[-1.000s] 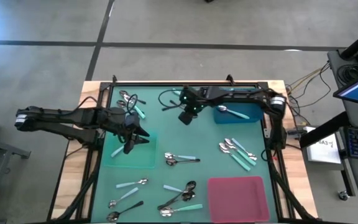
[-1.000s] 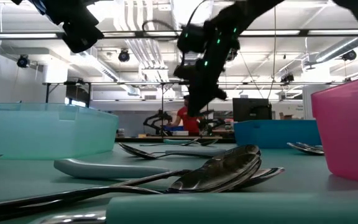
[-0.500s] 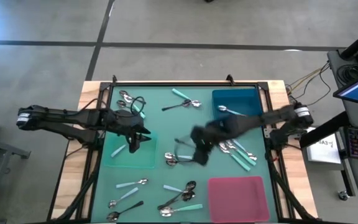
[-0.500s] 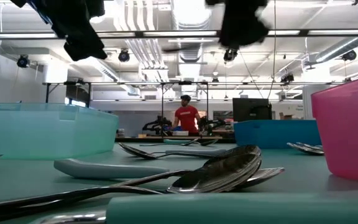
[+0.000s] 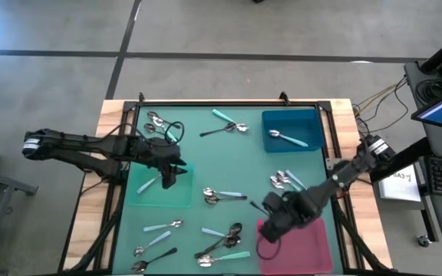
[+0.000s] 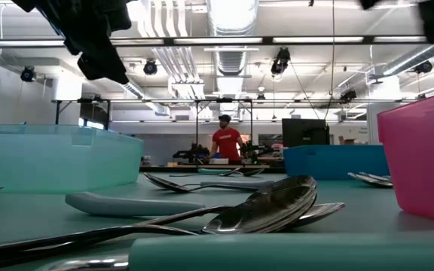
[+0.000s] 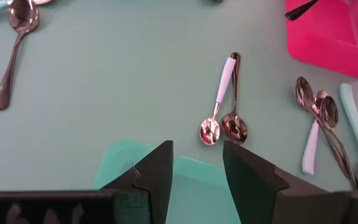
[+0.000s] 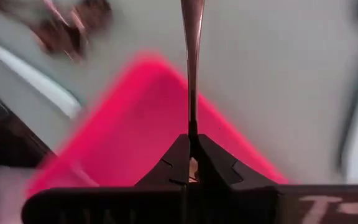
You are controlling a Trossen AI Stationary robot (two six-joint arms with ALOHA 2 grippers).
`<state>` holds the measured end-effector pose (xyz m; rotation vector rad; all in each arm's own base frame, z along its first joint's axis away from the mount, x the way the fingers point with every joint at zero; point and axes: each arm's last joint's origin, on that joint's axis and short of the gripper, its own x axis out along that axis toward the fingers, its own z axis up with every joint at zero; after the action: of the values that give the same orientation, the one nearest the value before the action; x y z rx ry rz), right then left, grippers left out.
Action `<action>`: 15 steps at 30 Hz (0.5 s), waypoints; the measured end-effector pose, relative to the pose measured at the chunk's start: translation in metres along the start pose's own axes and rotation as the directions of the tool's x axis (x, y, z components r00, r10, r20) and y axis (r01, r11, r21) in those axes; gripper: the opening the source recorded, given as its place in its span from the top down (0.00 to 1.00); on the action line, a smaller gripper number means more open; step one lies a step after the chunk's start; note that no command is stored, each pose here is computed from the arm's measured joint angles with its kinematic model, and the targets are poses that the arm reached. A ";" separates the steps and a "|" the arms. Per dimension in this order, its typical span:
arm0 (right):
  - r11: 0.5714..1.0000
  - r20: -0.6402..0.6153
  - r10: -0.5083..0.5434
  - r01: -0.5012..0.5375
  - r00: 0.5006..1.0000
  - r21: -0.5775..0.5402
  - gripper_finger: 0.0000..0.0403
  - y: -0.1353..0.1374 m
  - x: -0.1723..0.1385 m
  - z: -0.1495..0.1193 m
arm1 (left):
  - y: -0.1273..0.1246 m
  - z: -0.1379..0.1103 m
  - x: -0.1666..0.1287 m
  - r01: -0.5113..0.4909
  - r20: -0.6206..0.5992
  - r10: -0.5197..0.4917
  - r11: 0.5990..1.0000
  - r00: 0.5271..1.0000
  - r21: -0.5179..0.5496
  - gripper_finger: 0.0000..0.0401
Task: Sort silverware by color (type)
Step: Put the black spoon into the red bin
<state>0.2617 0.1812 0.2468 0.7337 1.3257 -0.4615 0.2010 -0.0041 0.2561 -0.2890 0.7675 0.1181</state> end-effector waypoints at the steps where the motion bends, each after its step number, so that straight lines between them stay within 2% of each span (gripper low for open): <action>1: 1.000 -0.024 -0.017 0.018 1.000 0.017 0.98 -0.002 0.004 -0.007 | 0.000 -0.001 -0.001 -0.004 -0.006 0.004 1.000 1.000 0.000 0.69; 5: 0.997 -0.065 -0.047 0.052 0.997 0.066 0.98 -0.007 0.012 -0.022 | 0.004 -0.005 -0.002 -0.062 -0.036 0.062 0.998 0.997 -0.003 0.69; 10: 0.993 -0.131 -0.071 0.082 0.989 0.086 0.97 -0.012 0.019 -0.030 | 0.013 -0.013 -0.004 -0.267 -0.079 0.267 0.964 0.961 0.006 0.69; 12: 0.992 -0.142 -0.084 0.097 0.986 0.084 0.94 -0.014 0.022 -0.032 | 0.016 -0.015 -0.005 -0.317 -0.091 0.315 0.948 0.945 -0.011 0.69; 15: 0.992 -0.149 -0.093 0.104 0.985 0.073 0.87 -0.015 0.024 -0.033 | 0.019 -0.015 -0.005 -0.339 -0.102 0.333 0.940 0.937 -0.045 0.69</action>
<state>0.2332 0.1965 0.2181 0.7822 1.4916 -0.5515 0.1832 0.0090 0.2453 -0.2202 0.9028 0.4559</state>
